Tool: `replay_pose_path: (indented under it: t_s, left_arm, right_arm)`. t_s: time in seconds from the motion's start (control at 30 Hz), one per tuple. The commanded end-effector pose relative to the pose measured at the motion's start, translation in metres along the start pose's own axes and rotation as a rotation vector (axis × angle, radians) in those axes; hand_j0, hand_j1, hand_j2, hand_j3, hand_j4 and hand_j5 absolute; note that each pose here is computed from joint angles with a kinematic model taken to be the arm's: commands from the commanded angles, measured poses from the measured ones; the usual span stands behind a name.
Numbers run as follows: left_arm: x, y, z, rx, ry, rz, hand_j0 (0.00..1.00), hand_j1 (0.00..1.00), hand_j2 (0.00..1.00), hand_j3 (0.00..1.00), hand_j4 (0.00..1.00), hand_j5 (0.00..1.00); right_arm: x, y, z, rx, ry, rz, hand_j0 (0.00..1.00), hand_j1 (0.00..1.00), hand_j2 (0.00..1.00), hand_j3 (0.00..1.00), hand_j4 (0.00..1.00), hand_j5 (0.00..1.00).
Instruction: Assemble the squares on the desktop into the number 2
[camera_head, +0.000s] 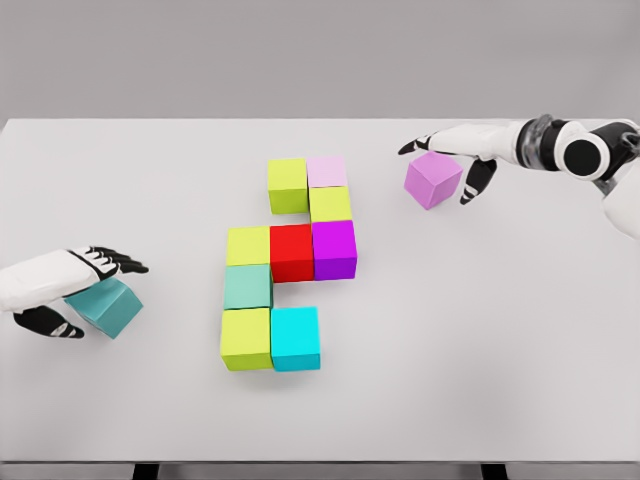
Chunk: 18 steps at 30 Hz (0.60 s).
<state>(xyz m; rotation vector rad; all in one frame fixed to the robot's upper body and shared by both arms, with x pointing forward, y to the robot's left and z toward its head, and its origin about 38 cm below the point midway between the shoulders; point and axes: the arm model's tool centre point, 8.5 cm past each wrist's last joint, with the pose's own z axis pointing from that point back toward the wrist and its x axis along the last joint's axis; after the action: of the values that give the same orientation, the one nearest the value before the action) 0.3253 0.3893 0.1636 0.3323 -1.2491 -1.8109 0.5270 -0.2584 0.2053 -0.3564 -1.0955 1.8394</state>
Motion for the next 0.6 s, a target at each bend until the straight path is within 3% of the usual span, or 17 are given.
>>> replay_pose_path:
  t_s: [0.0, 0.33, 0.4, 0.43, 0.57]
  left_arm:
    - [-0.001, 0.000, 0.001, 0.000, 0.009, -0.002, 0.97, 0.97, 0.97, 0.97, 0.97, 0.97]
    - [-0.001, -0.007, 0.001, -0.016, 0.013, 0.011, 0.74, 0.74, 0.74, 0.74, 0.74, 0.74]
    - [0.000, -0.008, 0.001, -0.017, 0.010, 0.012, 0.64, 0.64, 0.64, 0.64, 0.64, 0.64]
    - [0.000, -0.007, 0.001, -0.017, 0.007, 0.010, 0.52, 0.52, 0.52, 0.52, 0.52, 0.52]
    - [0.000, -0.008, 0.001, -0.019, 0.008, 0.011, 0.52, 0.52, 0.52, 0.52, 0.52, 0.52]
  right_arm:
    - [-0.002, 0.002, -0.003, 0.004, 0.005, -0.014, 1.00, 1.00, 1.00, 1.00, 1.00, 1.00]
    - [-0.007, 0.008, -0.016, 0.026, 0.033, -0.021, 1.00, 1.00, 1.00, 1.00, 1.00, 1.00]
    - [-0.008, 0.009, -0.016, 0.028, 0.036, -0.021, 1.00, 1.00, 1.00, 1.00, 1.00, 1.00]
    - [-0.008, 0.008, -0.016, 0.027, 0.036, -0.020, 1.00, 1.00, 1.00, 1.00, 1.00, 1.00]
    - [-0.012, 0.007, -0.015, 0.027, 0.047, -0.024, 1.00, 1.00, 1.00, 1.00, 1.00, 1.00]
